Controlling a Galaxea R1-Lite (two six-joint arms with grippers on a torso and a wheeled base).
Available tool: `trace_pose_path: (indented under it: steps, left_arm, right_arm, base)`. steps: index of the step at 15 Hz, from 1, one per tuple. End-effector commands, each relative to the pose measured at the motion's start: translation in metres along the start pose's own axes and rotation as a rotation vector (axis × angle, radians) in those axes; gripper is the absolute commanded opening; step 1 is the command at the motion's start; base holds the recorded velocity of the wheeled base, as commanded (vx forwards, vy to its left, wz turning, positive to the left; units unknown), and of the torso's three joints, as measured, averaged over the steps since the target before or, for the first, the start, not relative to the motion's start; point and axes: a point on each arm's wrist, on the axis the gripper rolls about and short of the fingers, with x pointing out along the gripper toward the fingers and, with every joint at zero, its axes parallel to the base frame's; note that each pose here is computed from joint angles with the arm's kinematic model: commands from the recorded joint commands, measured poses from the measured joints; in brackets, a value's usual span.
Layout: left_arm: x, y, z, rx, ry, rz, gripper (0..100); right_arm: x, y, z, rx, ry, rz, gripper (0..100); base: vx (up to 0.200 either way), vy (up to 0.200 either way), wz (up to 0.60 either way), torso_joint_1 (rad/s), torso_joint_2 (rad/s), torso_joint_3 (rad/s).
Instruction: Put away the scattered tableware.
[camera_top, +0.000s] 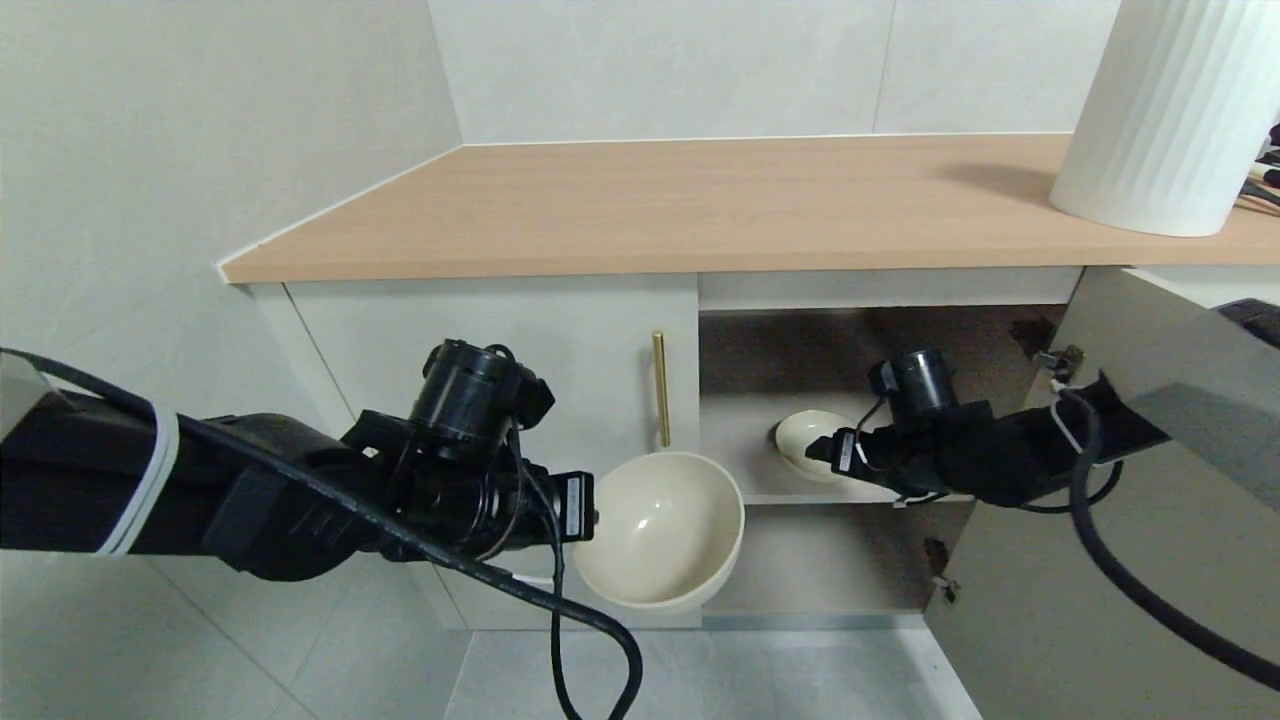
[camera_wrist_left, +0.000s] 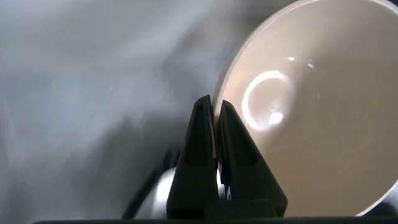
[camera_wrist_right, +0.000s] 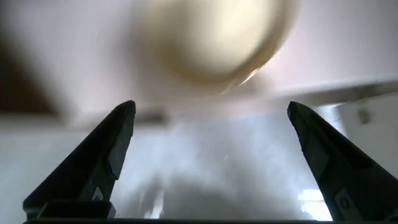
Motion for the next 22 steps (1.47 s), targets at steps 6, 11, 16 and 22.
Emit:
trace_pose_path:
  steps: [6, 11, 16, 22]
  left_arm:
    - [0.041, -0.007, -0.026, 0.067, 0.084, 0.156, 0]
    - [0.059, -0.016, -0.036, 0.103, 0.101, 0.196, 0]
    - [0.046, -0.021, -0.028, 0.097, 0.058, 0.175, 0]
    - [0.042, -0.027, -0.030, 0.111, 0.056, 0.161, 0]
  right_arm:
    - [-0.105, 0.053, -0.013, -0.130, 0.135, 0.216, 100]
    - [-0.114, 0.078, -0.047, -0.230, 0.207, 0.274, 100]
    - [-0.091, 0.086, -0.078, -0.315, 0.255, 0.181, 100]
    - [-0.079, 0.089, -0.083, -0.324, 0.234, 0.122, 100]
  base:
    - [0.000, 0.000, 0.00, 0.000, 0.00, 0.000]
    - [0.000, 0.000, 0.00, 0.000, 0.00, 0.000]
    - [0.000, 0.000, 0.00, 0.000, 0.00, 0.000]
    - [0.000, 0.000, 0.00, 0.000, 0.00, 0.000]
